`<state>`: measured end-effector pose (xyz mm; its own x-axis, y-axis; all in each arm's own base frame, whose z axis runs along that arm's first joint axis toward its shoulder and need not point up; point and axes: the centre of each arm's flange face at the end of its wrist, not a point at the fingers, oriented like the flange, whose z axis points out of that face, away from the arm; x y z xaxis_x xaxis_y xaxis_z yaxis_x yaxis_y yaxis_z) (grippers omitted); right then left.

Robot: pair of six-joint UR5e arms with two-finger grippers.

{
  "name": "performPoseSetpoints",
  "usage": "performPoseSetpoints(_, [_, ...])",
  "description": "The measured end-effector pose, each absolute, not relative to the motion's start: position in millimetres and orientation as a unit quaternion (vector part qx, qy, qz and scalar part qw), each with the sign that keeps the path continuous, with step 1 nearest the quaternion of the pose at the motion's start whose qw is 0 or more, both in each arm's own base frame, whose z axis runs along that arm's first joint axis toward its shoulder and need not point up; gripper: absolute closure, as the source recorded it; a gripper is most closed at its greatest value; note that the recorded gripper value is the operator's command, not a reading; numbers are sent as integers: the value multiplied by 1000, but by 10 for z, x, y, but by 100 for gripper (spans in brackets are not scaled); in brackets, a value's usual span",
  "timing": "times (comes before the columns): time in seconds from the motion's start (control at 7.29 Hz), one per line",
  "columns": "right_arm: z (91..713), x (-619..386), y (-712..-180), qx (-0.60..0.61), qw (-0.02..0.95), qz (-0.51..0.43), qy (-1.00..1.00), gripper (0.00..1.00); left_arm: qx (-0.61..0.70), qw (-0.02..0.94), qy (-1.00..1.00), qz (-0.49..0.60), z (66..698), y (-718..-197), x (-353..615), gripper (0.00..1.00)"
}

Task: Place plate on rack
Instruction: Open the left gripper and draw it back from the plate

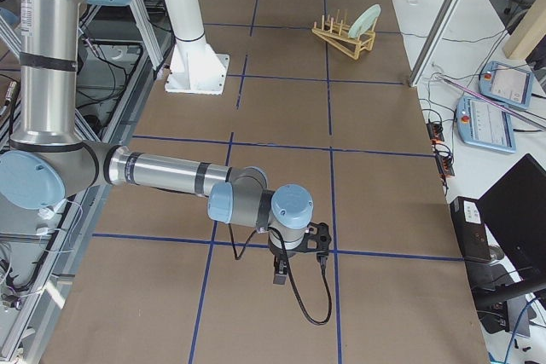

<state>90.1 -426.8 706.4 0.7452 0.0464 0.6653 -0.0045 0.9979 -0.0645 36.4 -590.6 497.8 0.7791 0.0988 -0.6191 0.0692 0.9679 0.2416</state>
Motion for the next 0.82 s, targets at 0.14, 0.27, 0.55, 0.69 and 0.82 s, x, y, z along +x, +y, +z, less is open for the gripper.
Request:
performPoseSetpoints(0.14, [7065,901,-4267,-29,934,14,-357,0,116,935,333,31,5375,-5640,-92,0])
performPoseSetpoints(0.27, [7064,901,-4268,-29,934,14,-357,0,100,929,353,40,5713,-5353,-389,0])
performPoseSetpoints(0.55, [7064,901,-4267,-29,934,14,-357,0,38,923,383,21,6153,-4999,-555,0])
performPoseSetpoints(0.69, [7064,901,-4267,-29,934,14,-357,0,9,920,391,10,6208,-4950,-556,0])
performPoseSetpoints(0.82, [7064,901,-4267,-29,934,14,-357,0,-3,919,394,6,6214,-4928,-555,0])
